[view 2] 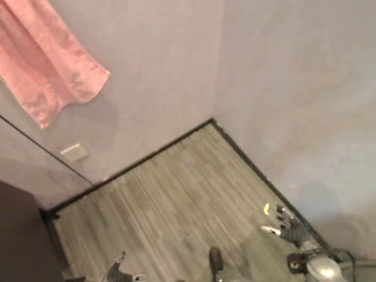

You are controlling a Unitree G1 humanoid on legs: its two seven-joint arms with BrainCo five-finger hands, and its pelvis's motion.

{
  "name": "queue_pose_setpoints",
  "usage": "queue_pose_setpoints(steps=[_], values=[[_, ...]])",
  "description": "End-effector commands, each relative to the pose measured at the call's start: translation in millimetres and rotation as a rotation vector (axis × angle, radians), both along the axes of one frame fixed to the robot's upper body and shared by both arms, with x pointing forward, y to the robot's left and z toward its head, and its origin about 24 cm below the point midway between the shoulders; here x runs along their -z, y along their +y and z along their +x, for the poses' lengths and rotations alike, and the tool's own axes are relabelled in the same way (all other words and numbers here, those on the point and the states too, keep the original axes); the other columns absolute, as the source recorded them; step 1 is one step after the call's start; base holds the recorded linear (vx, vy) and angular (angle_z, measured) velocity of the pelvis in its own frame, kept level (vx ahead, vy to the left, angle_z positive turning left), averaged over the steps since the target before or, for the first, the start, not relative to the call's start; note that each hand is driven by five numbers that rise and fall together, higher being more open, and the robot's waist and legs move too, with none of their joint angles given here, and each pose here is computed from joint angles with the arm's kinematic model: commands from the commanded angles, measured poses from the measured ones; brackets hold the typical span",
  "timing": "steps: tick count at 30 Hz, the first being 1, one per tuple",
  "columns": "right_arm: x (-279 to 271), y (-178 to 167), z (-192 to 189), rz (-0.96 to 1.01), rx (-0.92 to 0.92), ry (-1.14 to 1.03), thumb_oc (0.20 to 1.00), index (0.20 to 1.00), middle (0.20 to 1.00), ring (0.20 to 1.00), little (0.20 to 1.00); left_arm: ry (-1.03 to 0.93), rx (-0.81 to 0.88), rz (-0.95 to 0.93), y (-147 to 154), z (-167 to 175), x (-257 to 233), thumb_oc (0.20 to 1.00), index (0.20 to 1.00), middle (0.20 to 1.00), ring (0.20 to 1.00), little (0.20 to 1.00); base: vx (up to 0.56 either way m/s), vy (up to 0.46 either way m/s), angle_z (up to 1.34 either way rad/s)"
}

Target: Put brush and paste in cup on sink, flatten towel.

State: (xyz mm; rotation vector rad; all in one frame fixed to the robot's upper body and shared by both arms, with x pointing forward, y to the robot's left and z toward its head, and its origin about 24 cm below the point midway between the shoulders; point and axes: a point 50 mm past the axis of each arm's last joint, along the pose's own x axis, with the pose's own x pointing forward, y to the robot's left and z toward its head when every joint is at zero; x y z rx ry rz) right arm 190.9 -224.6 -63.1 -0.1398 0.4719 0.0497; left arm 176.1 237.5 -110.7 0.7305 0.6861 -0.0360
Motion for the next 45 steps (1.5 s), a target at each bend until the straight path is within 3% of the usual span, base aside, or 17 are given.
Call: queue_pose_setpoints(steps=[1,10,19,22,34,45], values=[[-9.2,-2.8,-11.8,-0.017,-0.012,-0.051,1.000,1.000,1.000,1.000,1.000,-0.064,-0.028,0.037,17.4,28.5,-15.3,1.000,1.000,1.000,1.000,1.000,0.06,-0.018,0.65],[14.5,15.4,-9.8,-0.008,-0.005,0.045,1.000,1.000,1.000,1.000,1.000,-0.111,0.018,-0.021,3.2,22.7,-17.4,1.000,1.000,1.000,1.000,1.000,0.16,0.135,0.55],[6.0,13.8,4.1,0.024,0.063,-0.008,1.000,1.000,1.000,1.000,1.000,-0.149,0.069,-0.024,6.3,26.9,-29.3,1.000,1.000,1.000,1.000,1.000,0.18,0.214,0.23],[-0.7,10.9,5.7,-0.097,0.000,-0.034,1.000,1.000,1.000,1.000,1.000,-0.140,0.067,-0.011,6.7,28.0,-28.2,1.000,1.000,1.000,1.000,1.000,0.36,0.024,0.35],[-23.3,4.4,11.5,-0.232,-0.092,-0.124,1.000,1.000,1.000,1.000,1.000,-0.138,0.140,-0.006,-18.8,49.9,-26.8,1.000,1.000,1.000,1.000,1.000,0.45,-0.112,0.53],[-21.1,-0.2,20.7,-0.333,-0.131,-0.114,1.000,1.000,1.000,1.000,1.000,-0.150,0.078,0.016,-11.0,55.0,-28.1,1.000,1.000,1.000,1.000,1.000,0.37,-0.010,-0.27]])
